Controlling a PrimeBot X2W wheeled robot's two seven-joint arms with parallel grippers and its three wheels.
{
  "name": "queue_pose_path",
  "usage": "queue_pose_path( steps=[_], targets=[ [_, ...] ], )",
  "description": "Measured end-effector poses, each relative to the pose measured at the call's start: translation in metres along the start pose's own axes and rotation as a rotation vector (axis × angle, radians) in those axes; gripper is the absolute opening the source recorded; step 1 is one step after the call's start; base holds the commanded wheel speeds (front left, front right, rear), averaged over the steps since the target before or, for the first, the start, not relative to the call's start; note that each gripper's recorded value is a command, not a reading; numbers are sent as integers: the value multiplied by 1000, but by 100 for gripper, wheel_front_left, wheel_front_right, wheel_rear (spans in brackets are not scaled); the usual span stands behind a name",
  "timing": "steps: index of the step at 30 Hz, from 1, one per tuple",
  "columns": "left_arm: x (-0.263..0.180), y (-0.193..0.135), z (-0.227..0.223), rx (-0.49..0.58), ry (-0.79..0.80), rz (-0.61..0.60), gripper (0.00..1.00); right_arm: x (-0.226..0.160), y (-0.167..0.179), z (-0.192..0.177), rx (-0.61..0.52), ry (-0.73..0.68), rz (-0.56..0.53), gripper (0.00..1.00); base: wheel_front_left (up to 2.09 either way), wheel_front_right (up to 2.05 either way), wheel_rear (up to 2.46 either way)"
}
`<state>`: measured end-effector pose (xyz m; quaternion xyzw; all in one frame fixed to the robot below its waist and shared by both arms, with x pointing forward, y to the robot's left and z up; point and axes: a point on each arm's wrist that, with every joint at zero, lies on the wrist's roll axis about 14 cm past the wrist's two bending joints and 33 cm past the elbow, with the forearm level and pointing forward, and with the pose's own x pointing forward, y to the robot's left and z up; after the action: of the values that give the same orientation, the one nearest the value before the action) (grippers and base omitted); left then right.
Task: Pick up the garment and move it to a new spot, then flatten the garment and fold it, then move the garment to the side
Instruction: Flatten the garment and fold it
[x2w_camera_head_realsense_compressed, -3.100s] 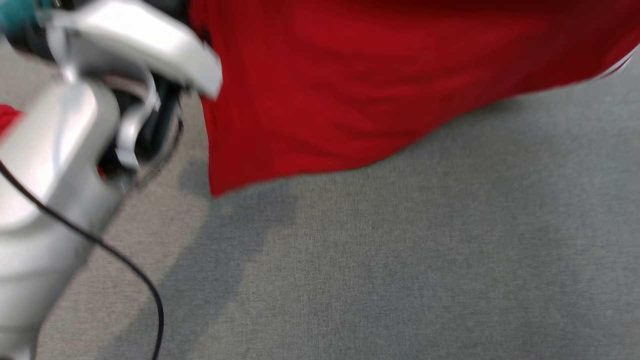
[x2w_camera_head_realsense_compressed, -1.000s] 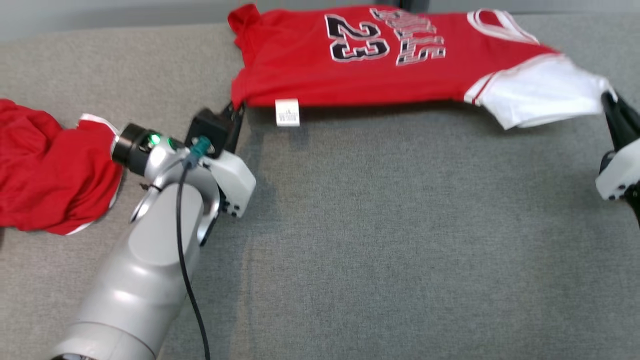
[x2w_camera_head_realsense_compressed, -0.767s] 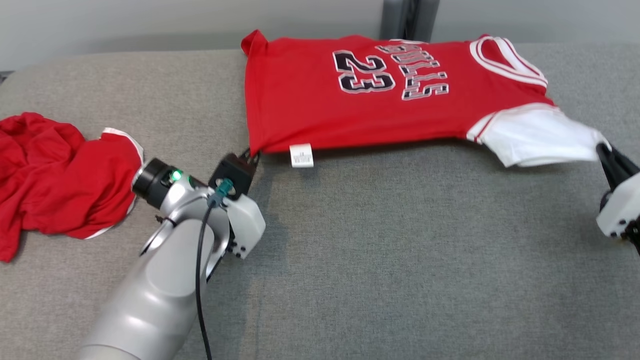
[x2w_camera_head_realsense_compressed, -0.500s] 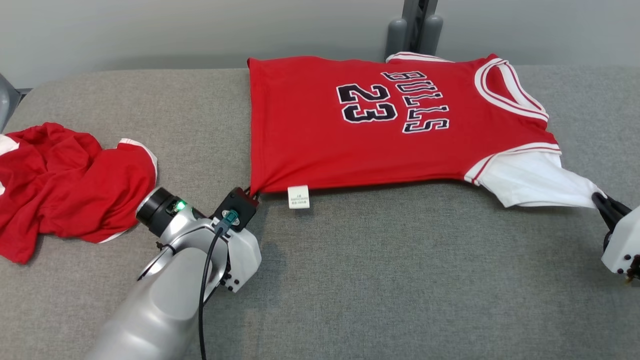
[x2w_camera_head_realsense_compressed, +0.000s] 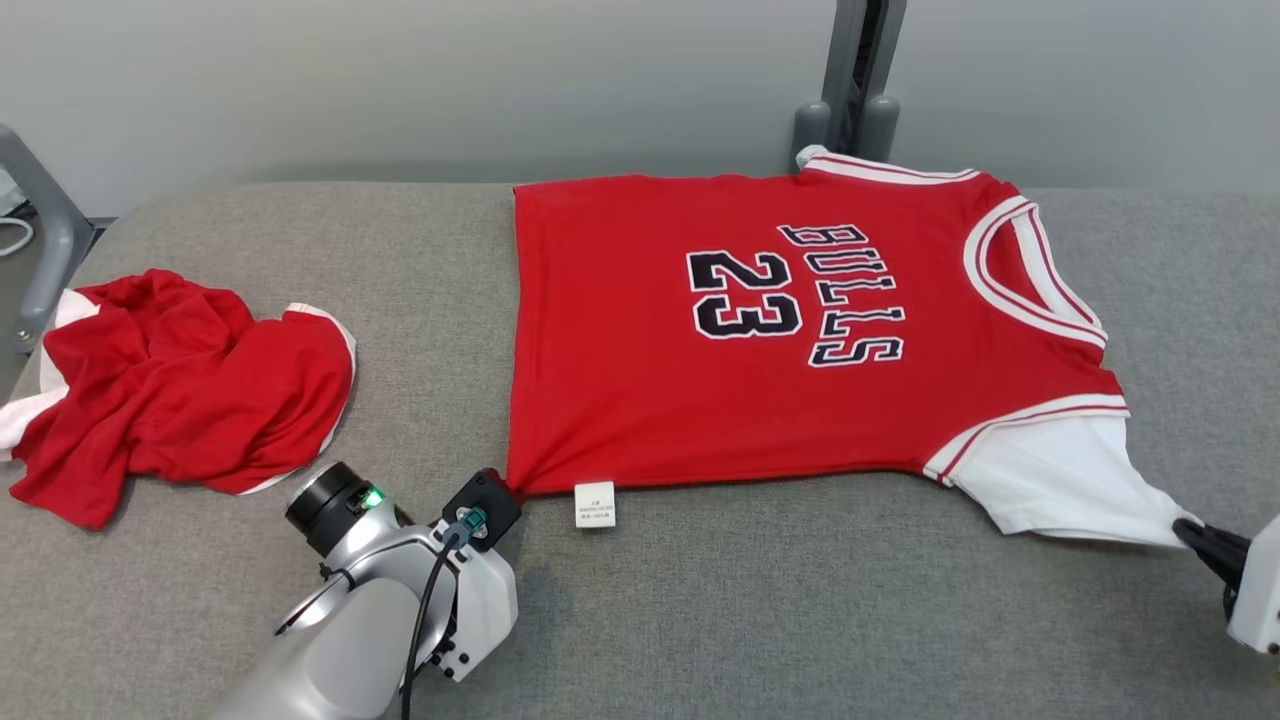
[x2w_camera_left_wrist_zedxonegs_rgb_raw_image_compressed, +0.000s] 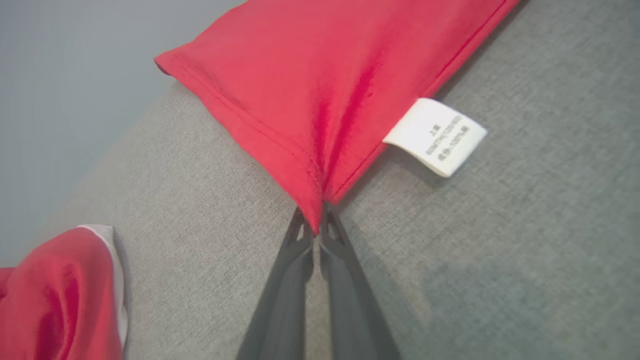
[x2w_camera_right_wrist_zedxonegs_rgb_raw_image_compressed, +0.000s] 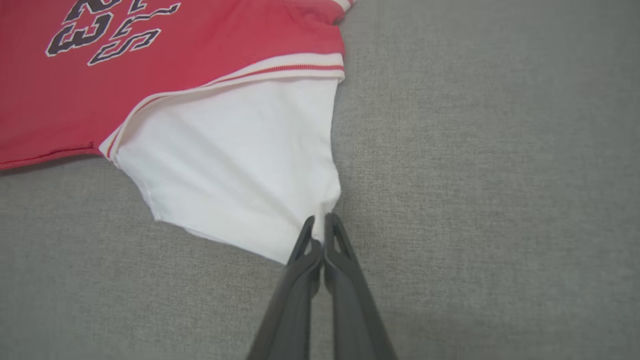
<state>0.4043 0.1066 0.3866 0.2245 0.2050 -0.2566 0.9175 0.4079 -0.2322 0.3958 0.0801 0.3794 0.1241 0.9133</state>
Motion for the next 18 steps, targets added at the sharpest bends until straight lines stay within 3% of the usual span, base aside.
queue_pose_path(
  steps=[18],
  targets=[
    [-31,-19,-26,-21,111,-59,0,-49,1,-50,80,234,85,0,0,0,0]
  ],
)
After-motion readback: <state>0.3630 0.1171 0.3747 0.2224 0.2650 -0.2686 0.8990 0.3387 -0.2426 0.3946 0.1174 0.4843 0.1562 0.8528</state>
